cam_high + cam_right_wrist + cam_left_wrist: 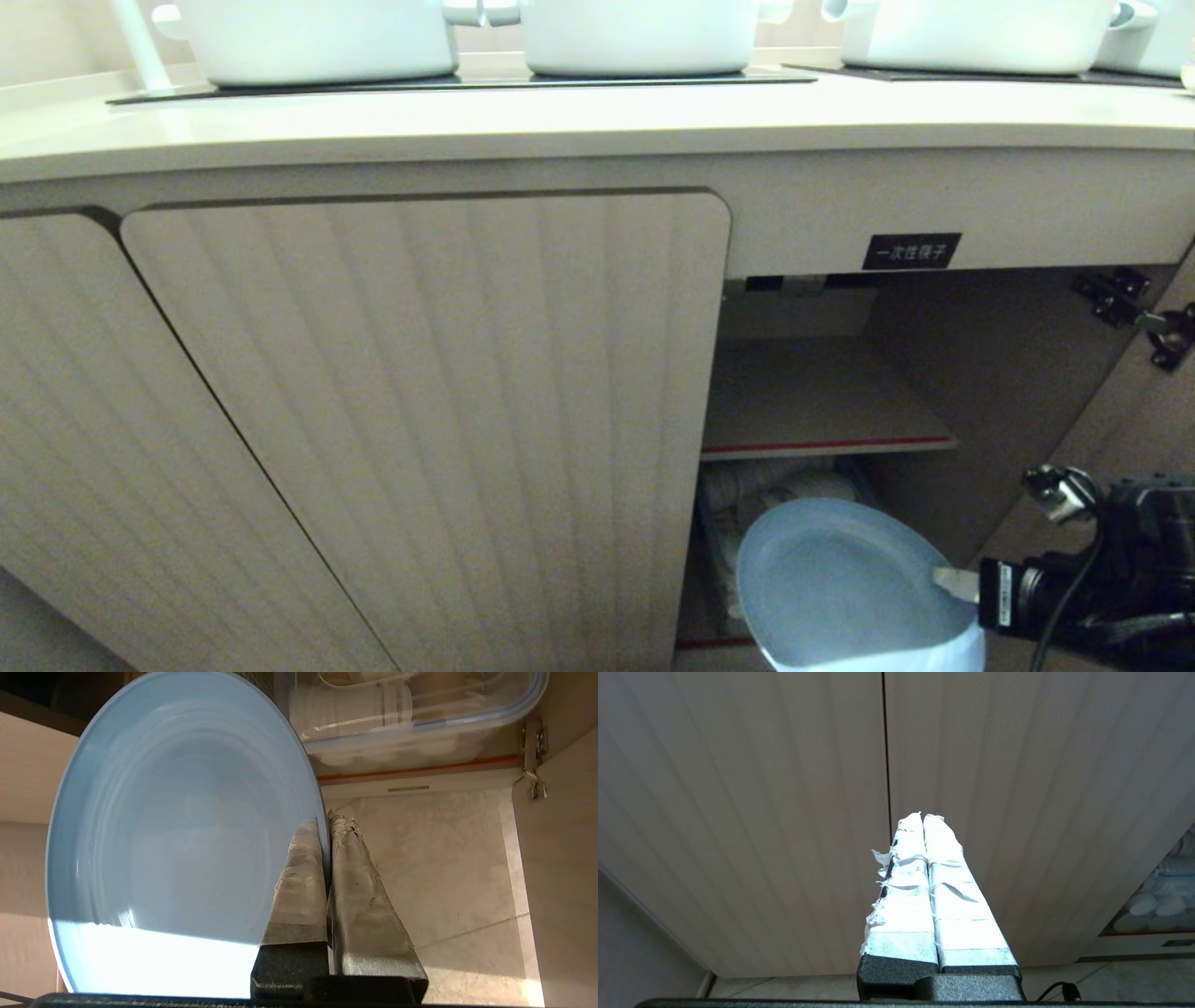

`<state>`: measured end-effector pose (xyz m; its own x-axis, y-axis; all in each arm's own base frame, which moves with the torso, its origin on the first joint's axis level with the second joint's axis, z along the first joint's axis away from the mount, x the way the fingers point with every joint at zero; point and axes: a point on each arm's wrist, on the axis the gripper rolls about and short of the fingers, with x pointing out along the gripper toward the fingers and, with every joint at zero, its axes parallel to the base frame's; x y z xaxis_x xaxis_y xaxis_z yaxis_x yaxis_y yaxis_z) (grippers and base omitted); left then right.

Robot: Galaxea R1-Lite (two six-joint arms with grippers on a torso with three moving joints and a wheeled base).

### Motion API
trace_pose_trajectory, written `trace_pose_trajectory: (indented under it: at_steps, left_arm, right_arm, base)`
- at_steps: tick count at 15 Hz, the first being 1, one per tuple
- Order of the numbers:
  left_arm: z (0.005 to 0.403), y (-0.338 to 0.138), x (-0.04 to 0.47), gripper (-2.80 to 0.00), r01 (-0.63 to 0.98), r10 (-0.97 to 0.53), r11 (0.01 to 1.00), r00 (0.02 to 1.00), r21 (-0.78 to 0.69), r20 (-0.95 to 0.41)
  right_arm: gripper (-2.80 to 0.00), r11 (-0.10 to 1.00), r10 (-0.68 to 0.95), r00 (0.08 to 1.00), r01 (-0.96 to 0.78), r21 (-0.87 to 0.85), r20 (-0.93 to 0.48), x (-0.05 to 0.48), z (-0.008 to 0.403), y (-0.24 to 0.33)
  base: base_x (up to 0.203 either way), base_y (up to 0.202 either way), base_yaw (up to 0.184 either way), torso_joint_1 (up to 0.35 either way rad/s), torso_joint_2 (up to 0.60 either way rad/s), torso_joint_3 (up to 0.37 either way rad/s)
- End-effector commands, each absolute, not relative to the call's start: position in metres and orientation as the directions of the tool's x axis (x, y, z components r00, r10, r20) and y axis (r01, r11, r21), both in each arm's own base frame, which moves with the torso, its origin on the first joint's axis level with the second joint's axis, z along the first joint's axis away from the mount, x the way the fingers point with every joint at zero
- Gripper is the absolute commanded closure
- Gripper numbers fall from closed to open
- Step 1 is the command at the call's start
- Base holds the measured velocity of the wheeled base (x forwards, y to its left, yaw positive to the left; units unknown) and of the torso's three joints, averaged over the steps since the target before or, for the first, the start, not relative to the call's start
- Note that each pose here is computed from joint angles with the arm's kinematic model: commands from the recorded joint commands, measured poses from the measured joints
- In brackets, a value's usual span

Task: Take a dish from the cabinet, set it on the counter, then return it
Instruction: Place it on the table

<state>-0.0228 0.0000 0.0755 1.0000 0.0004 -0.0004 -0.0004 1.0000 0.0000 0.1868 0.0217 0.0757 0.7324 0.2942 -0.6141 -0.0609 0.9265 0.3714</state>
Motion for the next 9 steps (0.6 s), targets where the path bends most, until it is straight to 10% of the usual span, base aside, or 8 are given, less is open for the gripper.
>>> trace_pose_trajectory:
  at_steps: [1,9]
  left_arm:
    - [0.075,0.0,-0.023,0.0,0.0,0.0,1.0,1.0,0.0,0.0]
    - [0.075,0.0,-0.023,0.0,-0.001,0.001,1.0,1.0,0.0,0.0]
  right_arm:
    - [0.0,0.923,0.306,0.742,-0.077,0.377,-0.597,0.187,0.079,0.022]
    - [0.0,0.914,0.335,0.721,-0.091,0.396,-0.606,0.146,0.078,0.019]
  base:
    - [0.0,0.0,0.0,0.0,0.0,0.0]
    - [0.0,0.0,0.0,0.0,0.0,0.0]
